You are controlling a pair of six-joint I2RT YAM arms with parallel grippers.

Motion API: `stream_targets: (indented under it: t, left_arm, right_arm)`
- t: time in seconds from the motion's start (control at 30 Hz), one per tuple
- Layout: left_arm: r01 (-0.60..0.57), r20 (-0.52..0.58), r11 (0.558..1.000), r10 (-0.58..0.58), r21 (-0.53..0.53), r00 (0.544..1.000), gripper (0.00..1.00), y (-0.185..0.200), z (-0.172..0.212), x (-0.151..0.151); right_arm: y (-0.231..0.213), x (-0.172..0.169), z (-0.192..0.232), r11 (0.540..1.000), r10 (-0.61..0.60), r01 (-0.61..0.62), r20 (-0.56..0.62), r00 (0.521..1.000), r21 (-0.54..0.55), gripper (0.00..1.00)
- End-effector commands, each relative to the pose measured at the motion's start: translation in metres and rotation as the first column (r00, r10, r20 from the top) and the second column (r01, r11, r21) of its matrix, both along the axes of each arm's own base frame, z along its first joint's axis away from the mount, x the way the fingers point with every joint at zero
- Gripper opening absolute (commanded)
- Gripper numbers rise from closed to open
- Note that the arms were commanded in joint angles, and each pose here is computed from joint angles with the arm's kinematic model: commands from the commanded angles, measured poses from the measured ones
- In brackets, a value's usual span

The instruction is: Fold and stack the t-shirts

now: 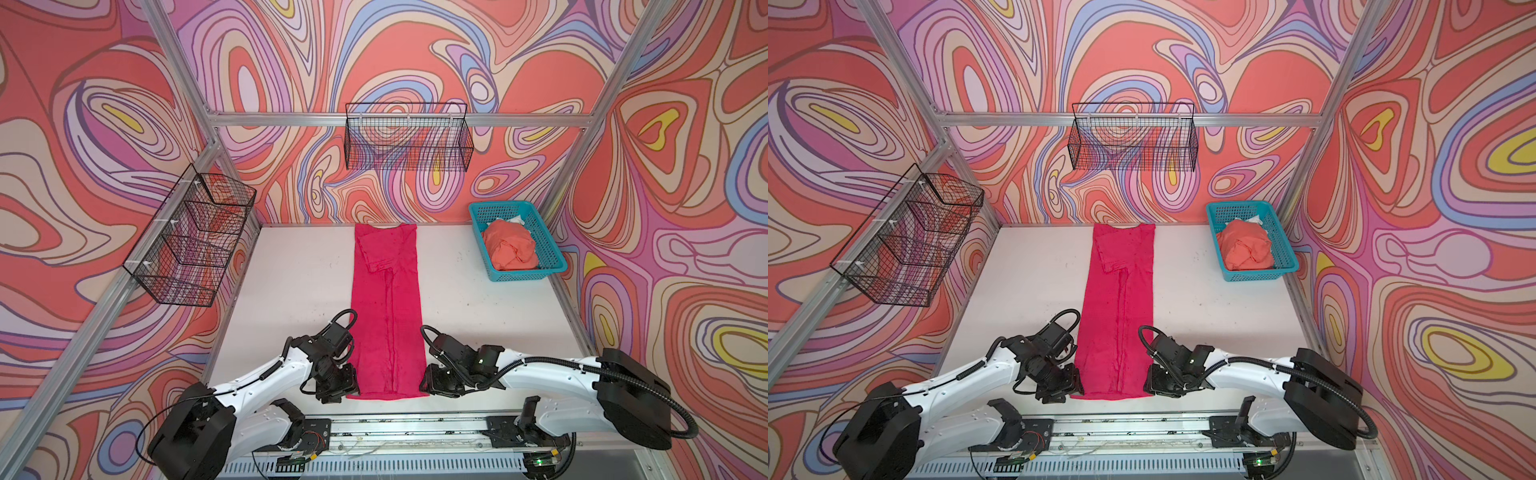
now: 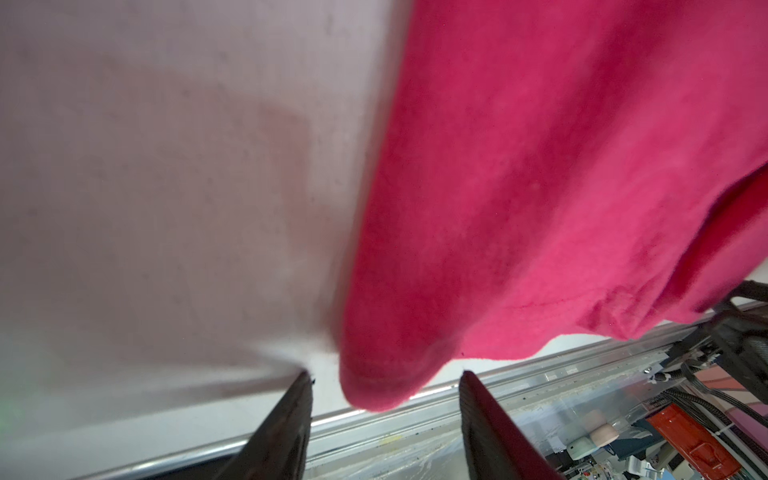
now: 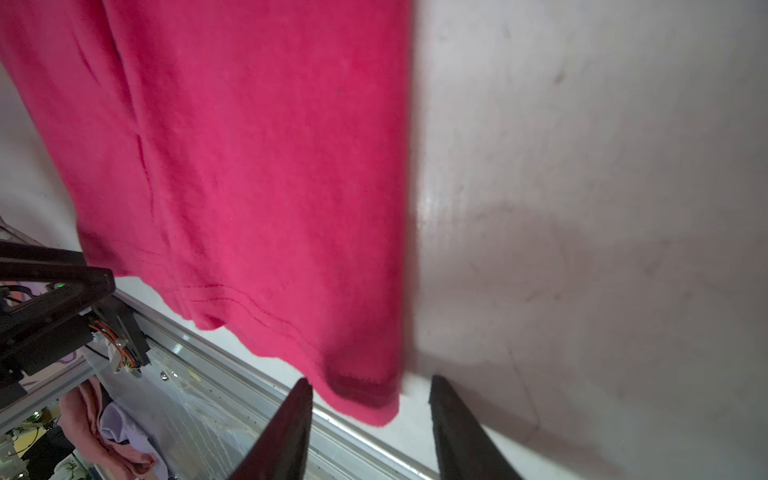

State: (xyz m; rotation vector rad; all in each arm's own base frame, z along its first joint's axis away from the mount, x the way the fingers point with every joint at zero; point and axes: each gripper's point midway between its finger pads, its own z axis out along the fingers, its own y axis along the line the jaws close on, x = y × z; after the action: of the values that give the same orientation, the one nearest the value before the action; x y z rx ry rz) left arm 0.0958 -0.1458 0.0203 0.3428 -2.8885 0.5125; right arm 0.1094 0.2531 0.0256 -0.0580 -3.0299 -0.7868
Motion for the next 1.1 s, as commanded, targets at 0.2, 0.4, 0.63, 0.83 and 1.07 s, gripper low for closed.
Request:
stream_targets:
  t: [0.2, 0.4, 0.63, 0.83, 1.07]
  left_arm:
    - [-0.016, 0.026, 0.999, 0.015, 0.045, 1.0, 0.48, 0.009, -0.013, 0.0]
    - [-0.022, 0.045, 0.998, 0.019, 0.063, 0.999, 0.47, 0.012, -0.011, 0.003]
    - [-0.047, 0.129, 0.995, 0.036, 0.088, 0.991, 0.48, 0.02, -0.005, 0.013]
    - [-0.048, 0.126, 0.997, 0.04, 0.065, 0.991, 0.43, 0.017, -0.01, 0.011]
    - [-0.028, 0.109, 0.998, 0.021, 0.062, 0.994, 0.37, 0.014, -0.012, 0.006]
  right_arm:
    - [-0.007, -0.004, -0.01, 0.999, -0.025, 0.024, -0.023, 0.999, -0.038, 0.37]
    - [-0.007, -0.004, -0.01, 0.999, -0.025, 0.024, -0.026, 0.999, -0.037, 0.32]
    - [-0.007, -0.005, -0.012, 0.999, -0.014, 0.013, -0.027, 1.0, -0.039, 0.29]
    - [-0.008, -0.006, -0.012, 0.999, -0.01, 0.009, -0.026, 1.0, -0.041, 0.28]
    - [-0.008, -0.005, -0.013, 0.999, -0.01, 0.009, -0.023, 1.0, -0.039, 0.26]
